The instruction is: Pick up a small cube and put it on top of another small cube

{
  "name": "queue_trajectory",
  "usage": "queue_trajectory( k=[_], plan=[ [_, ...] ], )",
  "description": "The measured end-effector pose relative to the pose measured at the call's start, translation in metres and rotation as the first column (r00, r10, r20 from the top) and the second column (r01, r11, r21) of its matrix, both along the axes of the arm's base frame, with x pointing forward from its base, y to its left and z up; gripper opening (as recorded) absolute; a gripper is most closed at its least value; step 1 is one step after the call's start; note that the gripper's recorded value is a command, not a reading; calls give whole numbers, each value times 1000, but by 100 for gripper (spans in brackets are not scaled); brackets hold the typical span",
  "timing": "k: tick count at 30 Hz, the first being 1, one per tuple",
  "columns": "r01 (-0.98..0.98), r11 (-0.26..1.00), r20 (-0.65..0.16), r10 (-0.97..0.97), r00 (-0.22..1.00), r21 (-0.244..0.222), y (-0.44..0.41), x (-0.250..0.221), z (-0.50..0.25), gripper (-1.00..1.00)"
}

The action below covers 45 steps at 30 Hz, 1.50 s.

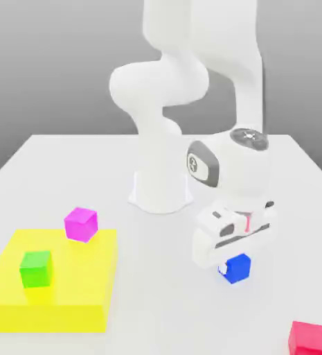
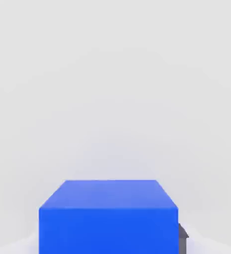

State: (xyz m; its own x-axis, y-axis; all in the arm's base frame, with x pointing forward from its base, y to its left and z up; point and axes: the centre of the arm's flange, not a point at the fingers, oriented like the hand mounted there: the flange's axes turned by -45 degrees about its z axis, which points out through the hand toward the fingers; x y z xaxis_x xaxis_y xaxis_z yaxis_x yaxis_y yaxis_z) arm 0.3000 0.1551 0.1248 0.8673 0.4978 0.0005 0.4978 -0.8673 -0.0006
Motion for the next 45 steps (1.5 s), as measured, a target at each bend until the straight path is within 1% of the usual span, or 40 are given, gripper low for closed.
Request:
queue_trajectory(
  k=[10,16,21,27,34,41,42,45],
  plan=[
    [3,1000,0,-3,1000,0,-7,4,69,-100],
    [102,995,-5,-102,995,9,-81,28,102,-100],
    [181,983,-5,-180,984,13,-149,32,128,-100],
    [276,961,-4,-276,961,13,-229,14,157,-100],
    [389,921,-2,-389,921,5,-312,-34,187,-100],
    [408,913,-1,-408,913,2,-324,-44,136,-100],
    [408,913,-1,-408,913,1,-324,-44,129,100],
    [408,913,-1,-408,913,1,-324,-44,129,100]
  ],
)
